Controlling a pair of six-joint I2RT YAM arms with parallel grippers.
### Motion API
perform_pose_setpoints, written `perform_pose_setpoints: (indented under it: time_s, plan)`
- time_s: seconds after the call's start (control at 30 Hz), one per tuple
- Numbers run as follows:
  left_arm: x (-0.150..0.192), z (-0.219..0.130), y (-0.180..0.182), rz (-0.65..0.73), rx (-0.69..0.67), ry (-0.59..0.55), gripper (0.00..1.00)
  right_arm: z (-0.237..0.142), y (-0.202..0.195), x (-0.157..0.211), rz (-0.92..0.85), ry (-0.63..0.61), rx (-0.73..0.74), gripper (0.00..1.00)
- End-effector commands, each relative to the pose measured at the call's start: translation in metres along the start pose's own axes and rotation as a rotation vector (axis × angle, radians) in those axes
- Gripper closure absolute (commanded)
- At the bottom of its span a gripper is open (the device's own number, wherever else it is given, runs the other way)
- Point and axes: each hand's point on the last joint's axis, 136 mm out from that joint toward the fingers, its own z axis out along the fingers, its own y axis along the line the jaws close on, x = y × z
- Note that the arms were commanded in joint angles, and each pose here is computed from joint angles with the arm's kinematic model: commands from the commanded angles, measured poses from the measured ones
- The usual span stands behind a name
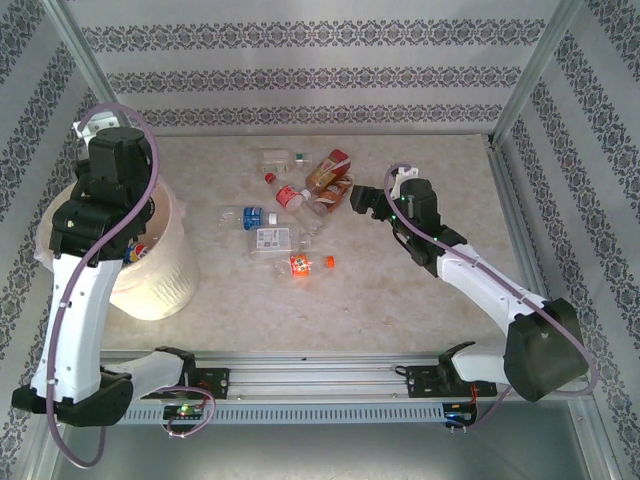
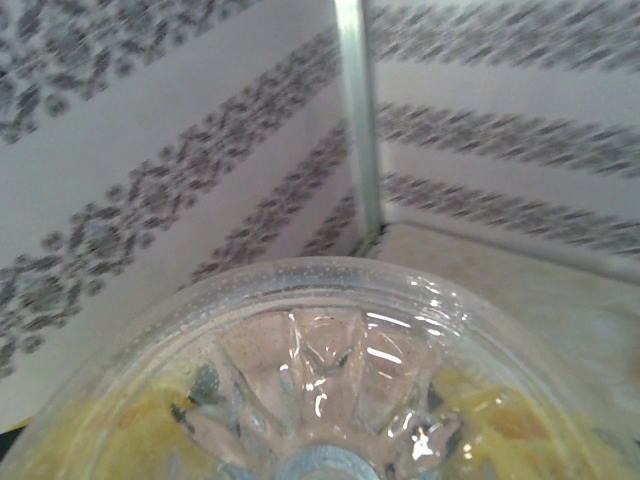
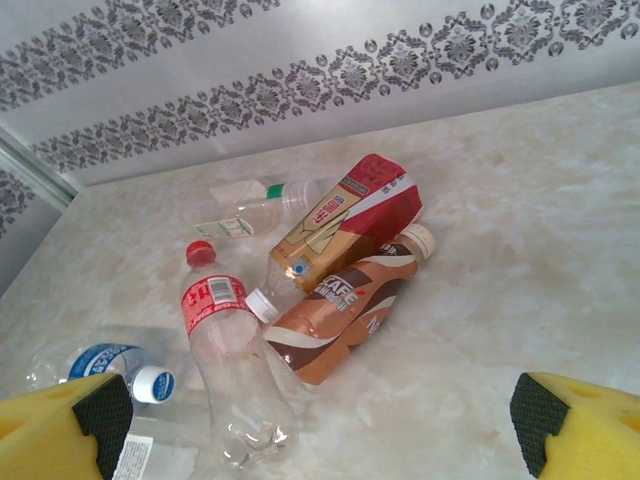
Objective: Put the plastic bottles in the bin
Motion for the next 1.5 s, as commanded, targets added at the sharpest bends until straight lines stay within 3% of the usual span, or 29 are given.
perform_pose_setpoints:
  time_s: [0.0, 0.23, 0.57, 0.83, 0.93, 1.1, 1.47]
  plan:
    - [0.008, 0.014, 0.029, -0.031, -0.106, -0.005, 0.49, 0.001, -0.002, -0.019, 0.055, -0.049, 0.026, 0.02]
    - [0.033, 0.055, 0.055, -0.203, -0.172, -0.030, 0.48, -0.001, -0.004, -0.017, 0.065, -0.044, 0.023, 0.02]
    - [0.059, 0.106, 0.063, -0.421, -0.130, -0.079, 0.45, -0.008, -0.007, -0.014, 0.048, -0.047, 0.026, 0.02]
    - [0.084, 0.137, 0.046, -0.485, -0.070, -0.008, 0.22, -0.009, -0.006, -0.013, 0.044, -0.042, 0.017, 0.02]
    - [0.085, 0.139, 0.045, -0.498, -0.071, 0.007, 0.10, -0.010, -0.006, -0.012, 0.037, -0.040, 0.015, 0.02]
    - [0.076, 0.131, 0.042, -0.531, -0.036, 0.032, 0.02, -0.012, -0.008, -0.010, 0.035, -0.040, 0.023, 0.02]
    - [0.065, 0.096, -0.001, -0.627, 0.179, 0.163, 0.00, -0.014, -0.014, -0.008, 0.056, -0.039, 0.044, 0.02]
